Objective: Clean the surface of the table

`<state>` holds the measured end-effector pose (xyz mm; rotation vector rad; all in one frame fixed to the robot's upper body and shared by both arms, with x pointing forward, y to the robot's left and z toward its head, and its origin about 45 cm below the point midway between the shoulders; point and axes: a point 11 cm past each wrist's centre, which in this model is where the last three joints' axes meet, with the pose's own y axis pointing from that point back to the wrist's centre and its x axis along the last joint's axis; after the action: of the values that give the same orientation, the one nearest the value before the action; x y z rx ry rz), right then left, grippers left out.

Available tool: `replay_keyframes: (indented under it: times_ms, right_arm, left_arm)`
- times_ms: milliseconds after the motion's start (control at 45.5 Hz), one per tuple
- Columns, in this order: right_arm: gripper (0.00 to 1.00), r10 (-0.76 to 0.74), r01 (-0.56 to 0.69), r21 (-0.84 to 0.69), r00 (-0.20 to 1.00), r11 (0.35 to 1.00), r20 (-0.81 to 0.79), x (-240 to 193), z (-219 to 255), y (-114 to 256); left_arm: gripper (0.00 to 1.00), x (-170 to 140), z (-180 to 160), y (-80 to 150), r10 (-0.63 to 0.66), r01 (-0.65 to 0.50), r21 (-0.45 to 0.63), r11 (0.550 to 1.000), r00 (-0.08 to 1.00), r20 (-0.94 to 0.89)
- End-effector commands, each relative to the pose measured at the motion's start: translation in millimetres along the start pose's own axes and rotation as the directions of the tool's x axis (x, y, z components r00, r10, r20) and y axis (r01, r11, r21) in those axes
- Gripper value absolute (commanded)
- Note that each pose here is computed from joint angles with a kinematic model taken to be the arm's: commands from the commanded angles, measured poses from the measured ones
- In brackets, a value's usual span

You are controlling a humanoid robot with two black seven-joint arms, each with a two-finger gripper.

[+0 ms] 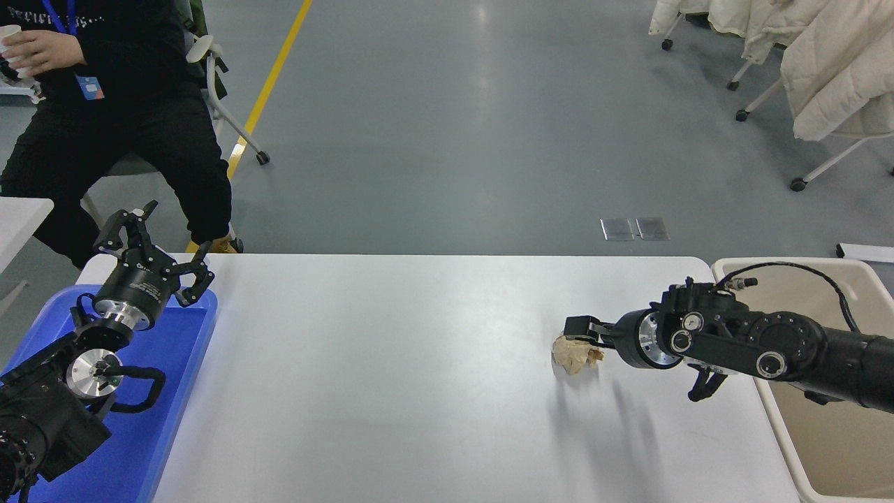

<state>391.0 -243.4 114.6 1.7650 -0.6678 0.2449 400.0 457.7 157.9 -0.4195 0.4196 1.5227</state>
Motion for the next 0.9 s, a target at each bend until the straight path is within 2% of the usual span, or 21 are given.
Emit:
replay_keyframes:
  times_ms: [0, 374, 791, 879]
  right_arm:
    - [1.0, 0.021, -0.021, -0.038, 1.0, 0.999, 0.0, 1.6, 10.4, -9.2]
    - [1.0, 0.001, -0.001, 0.009, 1.0, 1.0, -0.014, -13.1, -21.9, -21.0]
    - [1.0, 0.035, -0.035, -0.021, 0.999, 0.999, 0.0, -15.2, -26.4, -37.1]
    - [0.84, 0.039, -0.039, -0.024, 0.999, 0.999, 0.001, -14.4, -26.6, -37.9]
  left_arm:
    - [1.0, 0.2, -0.3, 0.2, 0.001, -0.001, 0.001, 1.0, 1.0, 0.0]
    - [1.0, -0.2, 0.4, -0.3, -0.001, 0.001, -0.002, 1.0, 1.0, 0.0]
    - [1.0, -0.2, 0.2, -0.3, -0.001, 0.001, 0.0, 1.0, 1.0, 0.0]
    - [1.0, 0.2, -0.1, 0.2, 0.001, -0.001, -0.001, 1.0, 1.0, 0.0]
